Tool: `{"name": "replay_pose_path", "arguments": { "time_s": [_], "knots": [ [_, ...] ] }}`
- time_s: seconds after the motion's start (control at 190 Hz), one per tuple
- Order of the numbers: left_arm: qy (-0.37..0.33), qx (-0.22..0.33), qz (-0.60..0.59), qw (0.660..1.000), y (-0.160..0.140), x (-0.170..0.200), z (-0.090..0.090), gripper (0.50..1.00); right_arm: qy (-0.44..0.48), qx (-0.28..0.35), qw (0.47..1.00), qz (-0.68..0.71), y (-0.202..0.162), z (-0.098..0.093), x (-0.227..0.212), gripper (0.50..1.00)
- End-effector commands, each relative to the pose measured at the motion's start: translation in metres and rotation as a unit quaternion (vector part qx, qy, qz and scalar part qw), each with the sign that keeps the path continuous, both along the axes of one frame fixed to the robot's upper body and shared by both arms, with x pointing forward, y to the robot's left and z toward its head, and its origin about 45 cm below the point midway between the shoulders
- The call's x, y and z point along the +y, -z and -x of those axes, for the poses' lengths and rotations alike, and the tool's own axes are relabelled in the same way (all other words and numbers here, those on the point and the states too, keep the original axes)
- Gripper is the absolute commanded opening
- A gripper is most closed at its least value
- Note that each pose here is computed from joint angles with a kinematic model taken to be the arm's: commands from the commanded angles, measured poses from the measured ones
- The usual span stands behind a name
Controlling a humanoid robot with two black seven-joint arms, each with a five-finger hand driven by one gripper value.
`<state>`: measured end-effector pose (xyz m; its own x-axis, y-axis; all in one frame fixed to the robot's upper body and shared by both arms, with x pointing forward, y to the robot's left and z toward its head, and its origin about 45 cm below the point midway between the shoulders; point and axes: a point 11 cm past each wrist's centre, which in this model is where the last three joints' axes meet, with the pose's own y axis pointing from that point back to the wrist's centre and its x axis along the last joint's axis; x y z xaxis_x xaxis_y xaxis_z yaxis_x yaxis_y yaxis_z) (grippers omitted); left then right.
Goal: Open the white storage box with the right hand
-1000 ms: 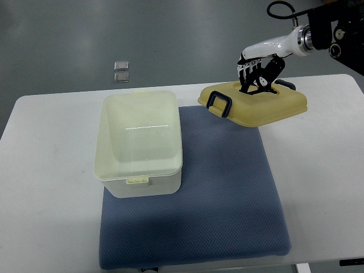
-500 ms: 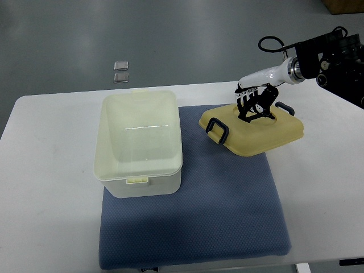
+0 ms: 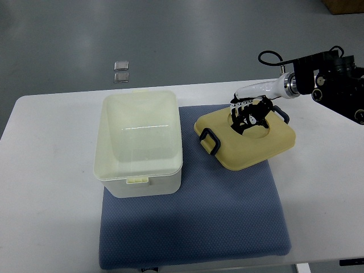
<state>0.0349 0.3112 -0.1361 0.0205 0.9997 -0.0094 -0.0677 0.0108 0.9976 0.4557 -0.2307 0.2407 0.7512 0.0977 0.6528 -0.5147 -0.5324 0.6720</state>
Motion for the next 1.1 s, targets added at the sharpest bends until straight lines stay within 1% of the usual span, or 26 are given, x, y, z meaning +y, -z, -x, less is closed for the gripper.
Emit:
{"name": "replay_pose_path", "arguments": {
  "time_s": [0.0,0.053,0.068,0.074,0.079,0.09,0.095,0.121,0.126,0.132,0.137,0.142,0.147,0.153,0.169,0.226,0.242,0.253,0.258,0.279,0.311,0.5,0.611,0.806,0.906,1.095],
  "knots": [
    [0.000,0.000,0.000,1.000,0.000,0.000,0.000,1.000,0.004,0.006,1.000,-0.007,0.004,0.002,0.000,0.500],
    [0.000,0.000,0.000,1.000,0.000,0.000,0.000,1.000,0.004,0.006,1.000,-0.007,0.004,0.002,0.000,0.507],
    [0.000,0.000,0.000,1.000,0.000,0.000,0.001,1.000,0.004,0.007,1.000,-0.008,0.004,0.002,0.000,0.551],
    [0.000,0.000,0.000,1.000,0.000,0.000,0.001,1.000,0.004,0.007,1.000,-0.008,0.004,0.002,0.000,0.552],
    [0.000,0.000,0.000,1.000,0.000,0.000,0.001,1.000,0.004,0.007,1.000,-0.008,0.004,0.002,0.000,0.574],
    [0.000,0.000,0.000,1.000,0.000,0.000,0.001,1.000,0.004,0.007,1.000,-0.008,0.004,0.002,0.000,0.574],
    [0.000,0.000,0.000,1.000,0.000,0.000,0.000,1.000,0.004,0.007,1.000,-0.008,0.004,0.002,0.000,0.594],
    [0.000,0.000,0.000,1.000,0.000,0.000,0.000,1.000,0.003,0.007,1.000,-0.008,0.005,0.002,0.001,0.633],
    [0.000,0.000,0.000,1.000,0.000,0.000,0.000,1.000,0.003,0.007,1.000,-0.007,0.005,0.002,0.000,0.658],
    [0.000,0.000,0.000,1.000,0.000,0.000,0.000,1.000,0.003,0.007,1.000,-0.007,0.005,0.002,0.000,0.658],
    [0.000,0.000,0.000,1.000,0.000,0.000,0.000,1.000,0.003,0.007,1.000,-0.007,0.005,0.002,0.000,0.682],
    [0.000,0.000,0.000,1.000,0.000,0.000,0.000,1.000,0.003,0.007,1.000,-0.007,0.005,0.002,0.000,0.682],
    [0.000,0.000,0.000,1.000,0.000,0.000,0.000,1.000,0.003,0.009,1.000,-0.007,0.005,0.003,0.000,0.707],
    [0.000,0.000,0.000,1.000,0.000,0.000,0.000,1.000,0.003,0.009,1.000,-0.007,0.005,0.003,0.000,0.707],
    [0.000,-0.001,0.000,1.000,0.000,0.000,0.000,1.000,0.001,0.010,1.000,-0.007,0.006,0.003,0.002,0.750],
    [0.000,0.000,-0.001,1.000,0.000,0.000,0.000,1.000,-0.002,0.013,1.000,-0.007,0.007,0.004,0.004,0.809],
    [0.000,0.000,-0.001,1.000,0.000,0.000,0.000,1.000,-0.002,0.013,1.000,-0.007,0.007,0.004,0.004,0.846],
    [0.000,0.000,-0.001,1.000,0.000,0.000,0.000,1.000,-0.002,0.013,1.000,-0.007,0.007,0.004,0.004,0.846],
    [0.000,-0.001,0.000,1.000,0.000,0.000,0.000,1.000,-0.002,0.013,1.000,-0.007,0.007,0.004,0.004,0.864],
    [-0.001,0.000,0.000,1.000,0.000,0.000,0.001,1.000,-0.003,0.013,1.000,-0.006,0.006,0.004,0.004,0.893],
    [0.000,-0.001,0.000,1.000,0.000,0.000,0.000,1.000,-0.002,0.015,1.000,-0.005,0.006,0.004,0.004,0.909],
    [0.000,0.000,-0.001,1.000,0.000,0.000,0.000,1.000,0.001,0.024,1.000,0.000,0.000,0.003,-0.003,0.913],
    [0.000,-0.001,0.000,1.000,0.000,0.000,0.000,1.000,0.011,0.012,1.000,-0.005,-0.016,-0.003,-0.011,0.913],
    [-0.001,-0.001,-0.001,1.000,0.000,0.001,0.000,1.000,0.087,0.015,0.985,-0.148,-0.058,-0.017,-0.018,0.911],
    [-0.001,-0.001,-0.002,1.000,0.000,0.001,0.000,1.000,0.151,0.024,0.956,-0.249,-0.072,-0.023,-0.035,0.909],
    [-0.001,-0.001,0.000,1.000,0.000,0.000,0.000,1.000,0.311,0.001,0.854,-0.416,-0.047,-0.030,-0.072,0.909]
  ]
}}
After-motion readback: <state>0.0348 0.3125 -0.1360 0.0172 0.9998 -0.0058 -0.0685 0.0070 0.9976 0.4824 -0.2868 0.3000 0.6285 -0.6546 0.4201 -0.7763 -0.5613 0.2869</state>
